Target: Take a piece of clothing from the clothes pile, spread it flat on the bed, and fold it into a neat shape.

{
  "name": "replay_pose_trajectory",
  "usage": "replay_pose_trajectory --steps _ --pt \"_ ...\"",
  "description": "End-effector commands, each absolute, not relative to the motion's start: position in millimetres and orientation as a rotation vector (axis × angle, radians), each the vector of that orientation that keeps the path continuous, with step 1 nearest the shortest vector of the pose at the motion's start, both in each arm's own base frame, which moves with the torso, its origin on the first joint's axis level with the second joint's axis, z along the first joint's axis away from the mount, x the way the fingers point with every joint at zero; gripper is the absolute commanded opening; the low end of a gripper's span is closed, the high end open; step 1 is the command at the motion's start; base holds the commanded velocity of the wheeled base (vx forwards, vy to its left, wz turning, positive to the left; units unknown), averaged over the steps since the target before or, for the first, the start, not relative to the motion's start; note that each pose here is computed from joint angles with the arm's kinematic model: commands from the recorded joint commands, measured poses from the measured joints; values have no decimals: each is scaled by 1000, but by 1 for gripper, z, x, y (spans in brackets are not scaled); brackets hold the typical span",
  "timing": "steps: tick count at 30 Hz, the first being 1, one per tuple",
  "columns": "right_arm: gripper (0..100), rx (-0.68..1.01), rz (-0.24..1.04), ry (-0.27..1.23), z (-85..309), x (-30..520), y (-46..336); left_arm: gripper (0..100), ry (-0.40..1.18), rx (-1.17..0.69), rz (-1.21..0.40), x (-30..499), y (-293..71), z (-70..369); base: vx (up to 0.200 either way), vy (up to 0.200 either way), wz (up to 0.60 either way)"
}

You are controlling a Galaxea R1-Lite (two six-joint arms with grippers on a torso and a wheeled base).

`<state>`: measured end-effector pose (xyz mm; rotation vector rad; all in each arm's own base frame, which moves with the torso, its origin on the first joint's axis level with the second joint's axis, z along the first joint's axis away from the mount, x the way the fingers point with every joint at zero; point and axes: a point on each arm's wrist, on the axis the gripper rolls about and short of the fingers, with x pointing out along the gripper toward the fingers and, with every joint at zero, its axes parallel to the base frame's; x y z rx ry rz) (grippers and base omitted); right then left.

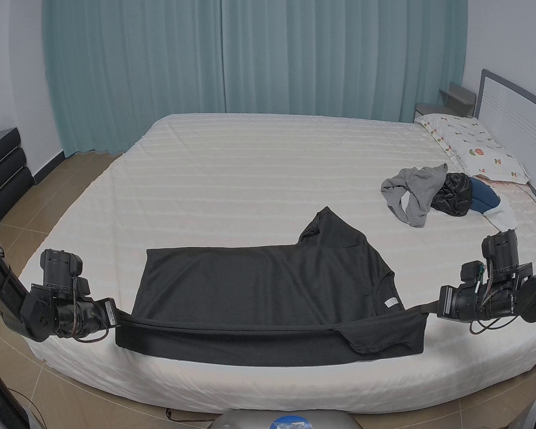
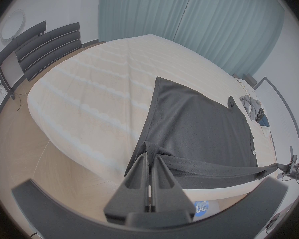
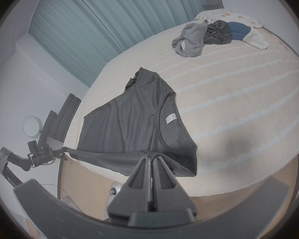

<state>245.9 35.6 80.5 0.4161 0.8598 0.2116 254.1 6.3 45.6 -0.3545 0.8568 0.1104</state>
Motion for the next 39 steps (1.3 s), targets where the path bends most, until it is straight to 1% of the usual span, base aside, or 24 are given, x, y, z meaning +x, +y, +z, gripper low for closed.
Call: replay_pose_trajectory --steps 1,10,17,18,20,21,26,35,39 --pt "0 417 198 915 62 267 39 0 895 -356 114 271 5 30 0 0 0" --pt "0 427 186 950 43 295 44 0 906 -376 127 297 6 13 0 0 0" --pt "0 441 179 948 37 309 45 0 919 -380 127 309 4 3 0 0 0" --pt "0 442 179 947 37 311 45 100 916 -392 132 311 4 2 0 0 0" --pt "0 452 174 955 33 315 47 100 903 -425 143 317 3 3 0 0 0" --pt "100 459 170 956 32 316 47 100 900 -434 147 318 2 3 0 0 0" --pt "100 515 144 960 31 319 47 100 887 -461 151 323 0 4 0 0 0" --pt "100 586 111 925 46 312 37 100 859 -507 175 321 5 13 0 0 0" --pt "100 651 88 942 49 301 37 100 821 -576 207 319 8 24 0 0 0"
